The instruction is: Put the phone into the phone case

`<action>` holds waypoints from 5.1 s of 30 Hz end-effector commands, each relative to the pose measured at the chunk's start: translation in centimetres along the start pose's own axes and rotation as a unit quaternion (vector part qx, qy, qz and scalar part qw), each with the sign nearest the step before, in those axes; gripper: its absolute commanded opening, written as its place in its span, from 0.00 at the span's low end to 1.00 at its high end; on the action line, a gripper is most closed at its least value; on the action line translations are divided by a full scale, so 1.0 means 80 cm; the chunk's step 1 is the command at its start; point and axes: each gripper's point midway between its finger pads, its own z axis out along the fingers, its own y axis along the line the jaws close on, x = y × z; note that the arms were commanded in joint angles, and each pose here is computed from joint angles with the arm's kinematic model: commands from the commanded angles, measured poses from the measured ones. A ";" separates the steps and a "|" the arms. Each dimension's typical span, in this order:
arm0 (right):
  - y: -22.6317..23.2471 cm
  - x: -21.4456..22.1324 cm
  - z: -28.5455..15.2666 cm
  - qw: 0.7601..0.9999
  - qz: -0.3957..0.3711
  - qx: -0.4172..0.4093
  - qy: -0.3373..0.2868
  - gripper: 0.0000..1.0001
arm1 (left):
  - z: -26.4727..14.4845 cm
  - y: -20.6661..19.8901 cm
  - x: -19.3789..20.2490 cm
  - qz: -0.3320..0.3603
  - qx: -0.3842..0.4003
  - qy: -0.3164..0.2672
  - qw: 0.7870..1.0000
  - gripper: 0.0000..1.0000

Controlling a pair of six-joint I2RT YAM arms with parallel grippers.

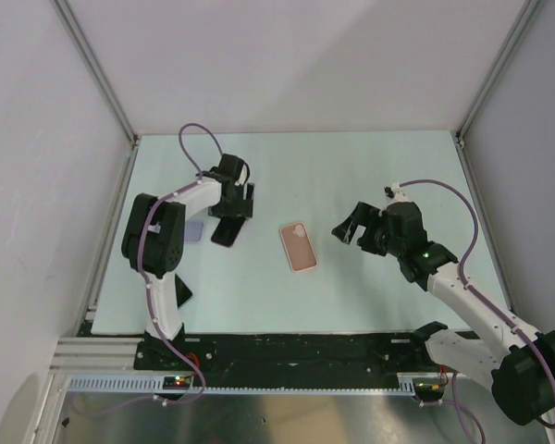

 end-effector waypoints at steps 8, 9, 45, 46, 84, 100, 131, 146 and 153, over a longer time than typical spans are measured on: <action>0.017 -0.009 -0.001 1.000 -0.017 -0.005 -0.011 0.96 | -0.006 -0.030 0.077 -0.007 -0.038 0.041 0.998 0.64; 0.015 -0.007 0.000 1.000 -0.019 -0.002 -0.009 0.96 | -0.007 -0.029 0.082 -0.024 -0.041 0.042 0.998 0.63; 0.110 0.137 0.093 0.976 -0.192 0.015 0.106 0.96 | -0.105 -0.061 0.141 -0.265 0.028 -0.040 0.963 0.91; 0.114 0.143 0.095 0.975 -0.195 0.020 0.109 0.95 | -0.111 -0.049 0.132 -0.277 0.030 -0.051 0.959 0.92; 0.128 0.267 0.199 0.930 -0.278 0.177 0.161 0.95 | -0.178 0.038 0.051 -0.336 0.053 -0.145 0.929 0.96; 0.143 0.237 0.173 0.936 -0.282 0.103 0.182 0.30 | -0.166 0.040 0.069 -0.349 0.044 -0.130 0.927 0.95; 0.096 0.111 0.114 0.946 -0.266 0.127 0.137 0.31 | -0.133 -0.014 0.059 -0.327 0.052 -0.097 0.939 0.95; 0.025 0.074 0.074 0.954 -0.226 0.159 0.118 0.31 | -0.053 -0.174 0.032 -0.266 0.068 -0.042 0.961 0.69; 0.026 0.072 0.071 0.956 -0.221 0.152 0.117 0.31 | -0.043 -0.183 0.047 -0.260 0.050 -0.042 0.963 0.49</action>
